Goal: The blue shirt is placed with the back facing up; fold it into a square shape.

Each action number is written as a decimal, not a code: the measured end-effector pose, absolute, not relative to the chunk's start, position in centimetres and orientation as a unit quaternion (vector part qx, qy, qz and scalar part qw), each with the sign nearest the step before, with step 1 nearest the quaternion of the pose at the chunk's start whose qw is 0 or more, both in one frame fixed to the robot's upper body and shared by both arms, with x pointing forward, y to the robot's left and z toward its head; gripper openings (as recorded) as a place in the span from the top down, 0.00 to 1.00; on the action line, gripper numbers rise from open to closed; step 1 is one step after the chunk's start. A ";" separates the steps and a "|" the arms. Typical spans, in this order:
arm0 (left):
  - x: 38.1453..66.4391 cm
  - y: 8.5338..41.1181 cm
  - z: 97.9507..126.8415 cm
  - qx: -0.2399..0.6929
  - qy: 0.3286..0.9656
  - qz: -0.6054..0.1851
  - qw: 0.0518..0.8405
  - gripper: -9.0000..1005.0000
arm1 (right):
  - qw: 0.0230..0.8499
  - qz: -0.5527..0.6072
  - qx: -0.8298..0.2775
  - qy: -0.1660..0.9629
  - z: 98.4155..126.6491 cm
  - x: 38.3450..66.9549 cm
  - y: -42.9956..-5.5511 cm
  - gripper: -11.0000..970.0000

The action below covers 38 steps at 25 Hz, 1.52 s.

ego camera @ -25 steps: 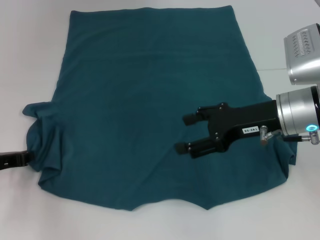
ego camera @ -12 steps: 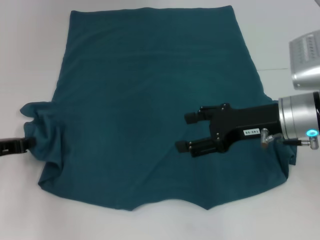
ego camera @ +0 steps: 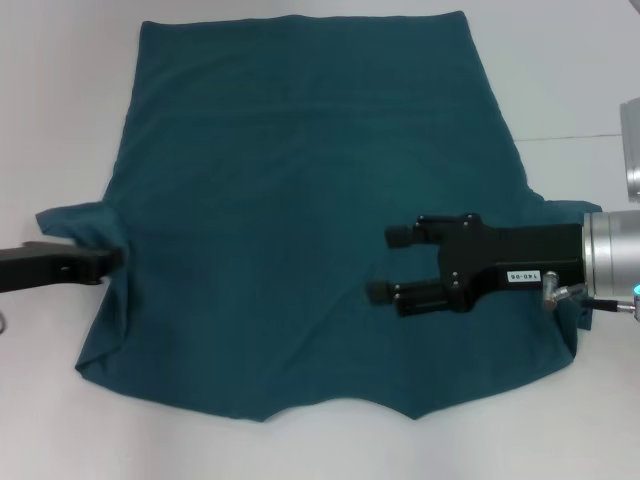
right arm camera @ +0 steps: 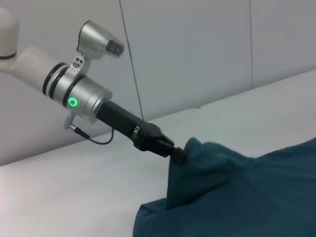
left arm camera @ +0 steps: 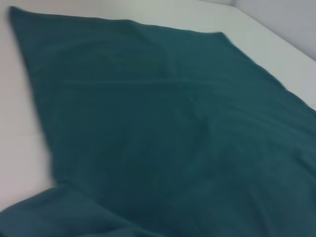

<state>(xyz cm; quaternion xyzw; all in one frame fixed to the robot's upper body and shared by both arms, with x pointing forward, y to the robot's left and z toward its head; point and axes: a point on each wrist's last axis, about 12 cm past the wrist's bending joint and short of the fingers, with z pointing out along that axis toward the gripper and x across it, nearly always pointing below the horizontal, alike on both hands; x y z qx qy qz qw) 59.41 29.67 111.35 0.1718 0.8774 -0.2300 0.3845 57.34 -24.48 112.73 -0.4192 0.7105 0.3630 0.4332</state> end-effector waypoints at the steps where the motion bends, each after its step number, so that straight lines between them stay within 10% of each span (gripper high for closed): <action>1: 59.6 29.1 111.4 0.184 0.876 -0.230 0.382 0.99 | 0.433 0.363 -0.418 0.712 112.6 57.2 -24.6 0.06; 22: 61.3 20.6 110.2 0.333 0.865 -0.186 0.326 0.98 | 0.435 0.370 -0.394 0.721 111.1 56.1 -25.7 0.14; 38: 61.8 26.0 110.8 0.220 0.886 -0.147 0.380 0.33 | 0.437 0.370 -0.399 0.716 111.5 56.5 -25.3 0.14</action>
